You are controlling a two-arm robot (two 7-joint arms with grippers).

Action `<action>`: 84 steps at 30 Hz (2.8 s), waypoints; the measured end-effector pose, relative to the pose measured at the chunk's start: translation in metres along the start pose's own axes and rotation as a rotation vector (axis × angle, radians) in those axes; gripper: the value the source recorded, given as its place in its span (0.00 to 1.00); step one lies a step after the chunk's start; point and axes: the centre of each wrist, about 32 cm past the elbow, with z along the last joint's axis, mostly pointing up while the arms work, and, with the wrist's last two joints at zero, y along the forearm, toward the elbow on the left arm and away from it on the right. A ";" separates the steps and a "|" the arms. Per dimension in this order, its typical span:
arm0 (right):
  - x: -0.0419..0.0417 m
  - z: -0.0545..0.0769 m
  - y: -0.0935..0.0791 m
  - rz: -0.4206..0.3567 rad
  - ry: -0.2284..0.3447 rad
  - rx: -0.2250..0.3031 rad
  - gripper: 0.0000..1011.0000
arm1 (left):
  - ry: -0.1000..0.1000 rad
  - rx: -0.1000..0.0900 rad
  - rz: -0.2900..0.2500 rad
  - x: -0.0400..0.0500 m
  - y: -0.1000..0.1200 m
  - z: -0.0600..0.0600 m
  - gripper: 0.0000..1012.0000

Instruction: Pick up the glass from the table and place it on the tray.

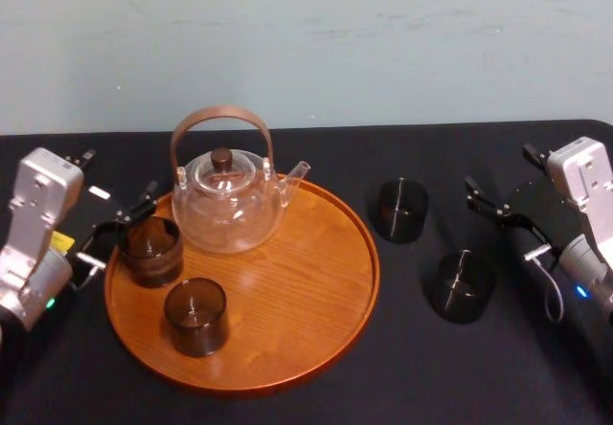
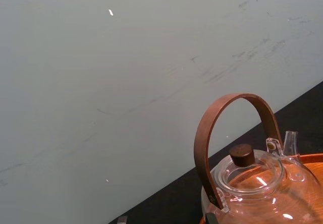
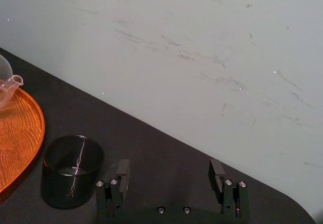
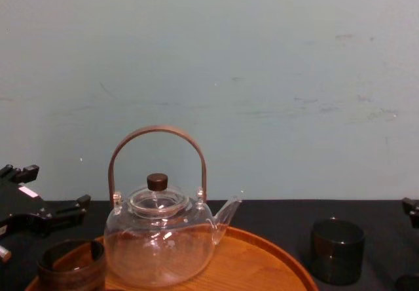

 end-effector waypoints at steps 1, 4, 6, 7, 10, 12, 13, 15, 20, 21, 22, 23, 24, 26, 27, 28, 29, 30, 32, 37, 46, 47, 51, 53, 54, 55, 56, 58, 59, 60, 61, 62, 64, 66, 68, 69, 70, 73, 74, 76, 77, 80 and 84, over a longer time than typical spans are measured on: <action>0.0000 0.000 0.000 0.000 0.000 0.000 0.99 | 0.000 0.000 0.000 0.0000 0.000 0.000 0.99; 0.0000 0.000 0.000 0.000 0.000 0.000 0.99 | 0.000 0.000 0.000 0.0000 0.000 0.000 0.99; 0.0000 0.000 0.000 0.000 0.000 0.000 0.99 | 0.000 0.000 0.000 0.0000 0.000 0.000 0.99; 0.0000 0.000 0.000 0.000 0.000 0.000 0.99 | 0.000 0.000 0.000 0.0000 0.000 0.000 0.99; 0.0000 0.000 0.000 0.000 0.000 0.000 0.99 | 0.000 0.000 0.000 0.0000 0.000 0.000 0.99; 0.0000 0.000 0.000 0.000 0.000 0.000 0.99 | 0.000 0.000 0.000 0.0000 0.000 0.000 0.99; 0.0000 0.000 0.000 0.000 0.000 0.000 0.99 | 0.000 0.000 0.000 0.0000 0.000 0.000 0.99; 0.0000 0.000 0.000 0.000 0.000 0.000 0.99 | 0.000 0.000 0.000 0.0000 0.000 0.000 0.99; 0.0000 0.000 0.000 0.000 0.000 0.000 0.99 | 0.000 0.000 0.000 0.0000 0.000 0.000 0.99; 0.0000 0.000 0.000 0.000 0.000 0.000 0.99 | 0.000 0.000 0.000 0.0000 0.000 0.000 0.99; 0.0000 0.000 0.000 0.000 0.000 0.000 0.99 | 0.000 0.000 0.000 0.0000 0.000 0.000 0.99; 0.0000 0.000 0.000 0.000 0.000 0.000 0.99 | 0.000 0.000 0.000 0.0000 0.000 0.000 0.99; 0.0000 0.000 0.000 0.000 0.000 0.000 0.99 | 0.000 0.000 0.000 0.0000 0.000 0.000 0.99; 0.0000 0.000 0.000 0.000 0.000 0.000 0.99 | 0.000 0.000 0.000 0.0000 0.000 0.000 0.99; 0.0000 0.000 0.000 0.000 0.000 0.000 0.99 | 0.000 0.000 0.000 0.0000 0.000 0.000 0.99; 0.0000 0.000 0.000 0.000 0.000 0.000 0.99 | 0.000 0.000 0.000 0.0000 0.000 0.000 0.99; 0.0000 0.000 0.000 0.000 0.000 0.000 0.99 | 0.000 0.000 0.000 0.0000 0.000 0.000 0.99; 0.0000 0.000 0.000 0.000 0.000 0.000 0.99 | 0.000 0.000 0.000 0.0000 0.000 0.000 0.99; 0.0000 0.000 0.000 0.000 0.000 0.000 0.99 | 0.000 0.000 0.000 0.0000 0.000 0.000 0.99; 0.0000 0.000 0.000 0.000 0.000 0.000 0.99 | 0.000 0.000 0.000 0.0000 0.000 0.000 0.99; 0.0000 0.000 0.000 0.000 0.000 0.000 0.99 | 0.000 0.000 0.000 0.0000 0.000 0.000 0.99; 0.0000 0.000 0.000 0.000 0.000 0.000 0.99 | 0.000 0.000 0.000 0.0000 0.000 0.000 0.99; 0.0000 0.000 0.000 0.000 0.000 0.000 0.99 | 0.000 0.000 0.000 0.0000 0.000 0.000 0.99; 0.0000 0.000 0.000 0.000 0.000 0.000 0.99 | 0.000 0.000 0.000 0.0000 0.000 0.000 0.99; 0.0001 0.000 0.000 0.000 0.001 0.001 0.99 | 0.000 0.000 0.000 0.0000 0.000 0.000 0.99; 0.0004 0.000 0.000 0.001 0.001 0.002 0.99 | 0.000 0.000 0.000 0.0000 0.000 0.000 0.99; 0.0010 0.000 0.000 0.004 0.002 0.003 0.99 | 0.000 0.000 0.000 0.0000 0.000 0.000 0.99; 0.0017 0.001 -0.001 0.011 0.002 0.005 0.99 | 0.000 0.000 0.000 0.0000 0.000 0.000 0.99; 0.0028 0.002 -0.002 0.019 0.001 0.008 0.99 | 0.000 0.000 0.000 0.0000 0.000 0.000 0.99; 0.0033 0.002 -0.003 0.024 0.001 0.009 0.99 | 0.000 0.000 0.000 0.0000 0.000 0.000 0.99; 0.0040 0.003 -0.004 0.029 0.002 0.010 0.99 | 0.000 0.000 0.000 0.0000 0.000 0.000 0.99; 0.0053 0.004 -0.006 0.039 0.007 0.011 0.99 | 0.000 0.000 0.000 0.0000 0.000 0.000 0.99; 0.0064 0.006 -0.009 0.047 0.011 0.011 0.99 | 0.000 0.000 0.000 0.0000 0.000 0.000 0.99; 0.0083 0.008 -0.013 0.060 0.019 0.008 0.99 | 0.000 0.000 0.000 0.0000 0.000 0.000 0.99; 0.0106 0.011 -0.018 0.070 0.028 0.008 0.99 | 0.000 0.000 0.000 0.0000 0.000 0.000 0.99; 0.0112 0.011 -0.020 0.073 0.030 0.006 0.99 | 0.000 0.000 0.000 0.0000 0.000 0.000 0.99; 0.0115 0.012 -0.022 0.077 0.033 0.005 0.99 | 0.000 0.000 0.000 0.0000 0.000 0.000 0.99; 0.0134 0.014 -0.028 0.085 0.043 0.003 0.99 | 0.000 0.000 0.000 0.0000 0.000 0.000 0.99; 0.0146 0.015 -0.032 0.089 0.051 0.002 0.99 | 0.000 0.000 0.000 0.0000 0.000 0.000 0.99; 0.0161 0.017 -0.039 0.096 0.067 -0.002 0.99 | 0.000 0.000 0.000 0.0000 0.000 0.000 0.99; 0.0166 0.018 -0.041 0.099 0.072 -0.003 0.99 | 0.000 0.000 0.000 0.0000 0.000 0.000 0.99; 0.0180 0.021 -0.049 0.114 0.094 -0.010 0.99 | 0.000 0.000 0.000 0.0000 0.000 0.000 0.99; 0.0185 0.024 -0.064 0.146 0.129 -0.026 0.99 | 0.000 0.000 0.000 0.0000 0.000 0.000 0.99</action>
